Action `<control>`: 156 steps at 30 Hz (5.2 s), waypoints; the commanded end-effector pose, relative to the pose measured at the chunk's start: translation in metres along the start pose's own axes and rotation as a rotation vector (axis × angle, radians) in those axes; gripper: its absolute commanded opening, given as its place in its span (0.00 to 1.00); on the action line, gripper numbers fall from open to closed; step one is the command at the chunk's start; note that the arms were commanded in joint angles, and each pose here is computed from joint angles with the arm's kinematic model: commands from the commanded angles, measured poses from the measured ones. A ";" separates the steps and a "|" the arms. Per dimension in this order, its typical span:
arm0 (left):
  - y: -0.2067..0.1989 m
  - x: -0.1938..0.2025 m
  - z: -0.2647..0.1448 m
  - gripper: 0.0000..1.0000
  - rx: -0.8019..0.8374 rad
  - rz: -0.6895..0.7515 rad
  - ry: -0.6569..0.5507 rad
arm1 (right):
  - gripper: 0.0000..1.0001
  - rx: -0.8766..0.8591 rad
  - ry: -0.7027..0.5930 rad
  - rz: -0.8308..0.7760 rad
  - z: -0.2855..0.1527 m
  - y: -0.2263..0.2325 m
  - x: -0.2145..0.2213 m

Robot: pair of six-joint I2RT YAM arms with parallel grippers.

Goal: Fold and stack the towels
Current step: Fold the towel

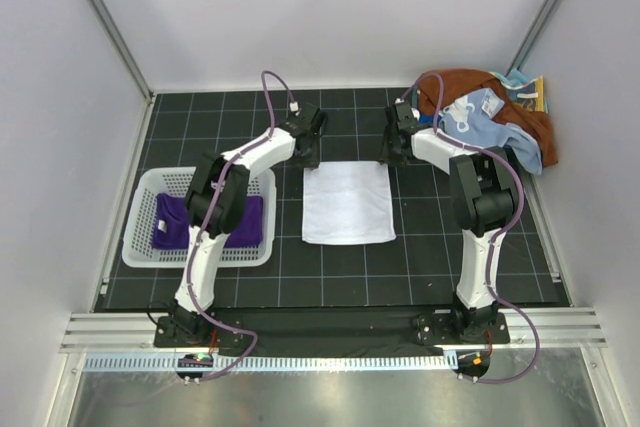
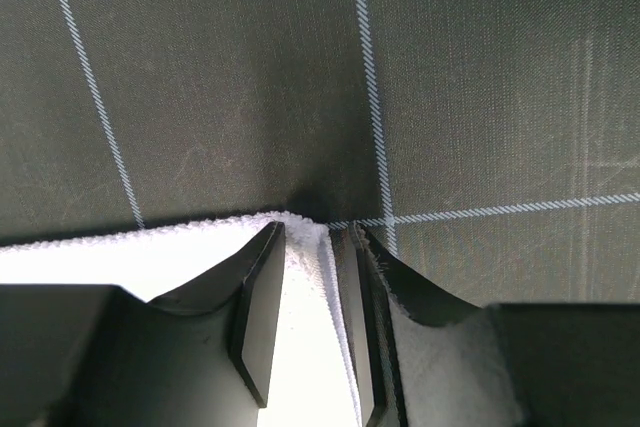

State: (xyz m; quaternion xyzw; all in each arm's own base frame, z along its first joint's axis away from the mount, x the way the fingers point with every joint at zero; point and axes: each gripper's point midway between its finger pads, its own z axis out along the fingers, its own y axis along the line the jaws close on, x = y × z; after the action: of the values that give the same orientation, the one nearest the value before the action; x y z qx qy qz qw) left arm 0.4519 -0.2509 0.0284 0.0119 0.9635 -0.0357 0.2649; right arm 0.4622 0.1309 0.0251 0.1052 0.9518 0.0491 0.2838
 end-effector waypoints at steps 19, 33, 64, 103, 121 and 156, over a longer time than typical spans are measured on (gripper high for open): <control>-0.005 -0.006 0.006 0.40 0.051 -0.025 -0.013 | 0.37 -0.056 -0.024 -0.013 0.005 0.007 -0.005; -0.002 -0.003 0.015 0.32 0.045 -0.044 -0.040 | 0.21 -0.066 -0.016 -0.027 0.007 0.011 -0.005; -0.013 -0.067 -0.049 0.00 0.191 -0.142 -0.392 | 0.06 -0.225 -0.315 -0.056 -0.070 0.041 -0.085; -0.035 0.040 -0.103 0.00 0.386 -0.077 -0.311 | 0.06 -0.188 -0.266 0.045 -0.114 -0.015 0.013; -0.018 0.073 -0.112 0.00 0.317 -0.084 -0.256 | 0.06 -0.175 -0.239 0.063 -0.124 -0.031 0.042; -0.016 0.085 -0.153 0.34 0.301 -0.036 -0.221 | 0.37 -0.154 -0.228 0.065 -0.154 -0.035 0.052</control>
State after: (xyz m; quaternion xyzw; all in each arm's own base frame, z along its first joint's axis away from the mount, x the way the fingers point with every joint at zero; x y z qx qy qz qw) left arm 0.2908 -0.2540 0.0784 0.0307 0.9265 -0.1807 0.3285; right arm 0.3195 0.1031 0.0922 0.1227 0.9149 0.1242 0.3639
